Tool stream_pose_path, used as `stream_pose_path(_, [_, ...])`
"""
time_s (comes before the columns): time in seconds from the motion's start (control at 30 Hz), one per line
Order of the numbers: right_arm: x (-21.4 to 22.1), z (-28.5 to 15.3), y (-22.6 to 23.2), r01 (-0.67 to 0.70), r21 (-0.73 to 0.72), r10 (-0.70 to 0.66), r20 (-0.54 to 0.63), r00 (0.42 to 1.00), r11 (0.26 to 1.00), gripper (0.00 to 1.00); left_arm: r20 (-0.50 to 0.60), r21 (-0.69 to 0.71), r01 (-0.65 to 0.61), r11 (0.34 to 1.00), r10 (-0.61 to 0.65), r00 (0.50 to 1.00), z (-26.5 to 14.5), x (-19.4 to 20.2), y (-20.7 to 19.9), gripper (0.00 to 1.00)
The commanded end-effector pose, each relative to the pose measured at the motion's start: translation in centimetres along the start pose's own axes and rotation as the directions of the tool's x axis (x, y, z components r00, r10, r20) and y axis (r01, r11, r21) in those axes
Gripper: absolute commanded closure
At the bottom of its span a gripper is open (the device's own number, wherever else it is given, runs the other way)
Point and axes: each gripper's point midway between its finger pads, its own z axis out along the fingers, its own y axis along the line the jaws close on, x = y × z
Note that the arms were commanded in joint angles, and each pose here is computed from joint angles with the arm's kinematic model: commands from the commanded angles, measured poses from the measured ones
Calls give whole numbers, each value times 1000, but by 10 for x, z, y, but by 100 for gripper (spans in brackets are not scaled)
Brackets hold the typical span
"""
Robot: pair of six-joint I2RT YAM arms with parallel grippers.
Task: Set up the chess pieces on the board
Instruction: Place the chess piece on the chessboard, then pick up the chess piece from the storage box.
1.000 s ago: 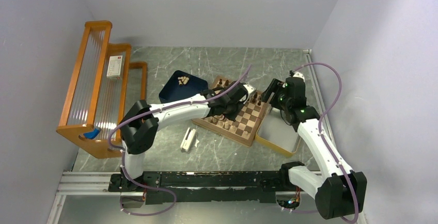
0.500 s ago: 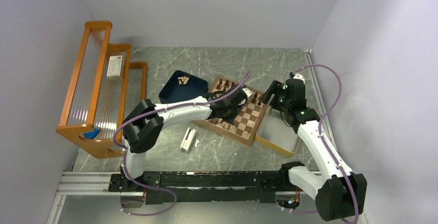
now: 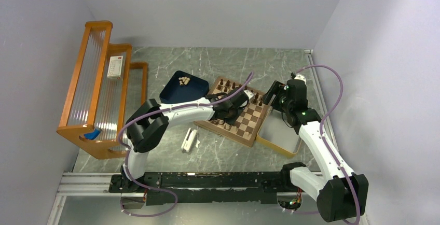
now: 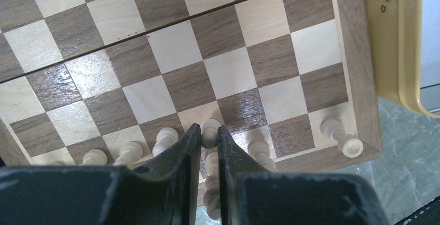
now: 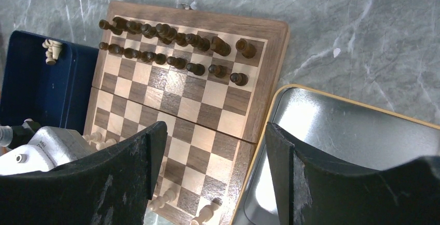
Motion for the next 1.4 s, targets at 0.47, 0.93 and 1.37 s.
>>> stream_pose_path(0.47, [-1,1,1,-3,-20,4,16,1000,1000,26,13,-7,12,1000,-12,1000,4,-5,3,66])
stream_pose_path(0.93, [2,3,13,-5,-91,5,7,1000,996,26,97,36,27,999,-31,995,-14,-45,-7,55])
stream_pose_path(1.37, [13,3,23,-19,-164,16,-23,1000,986,26,199,17,118,993,-119,973,-47,-81,36,54])
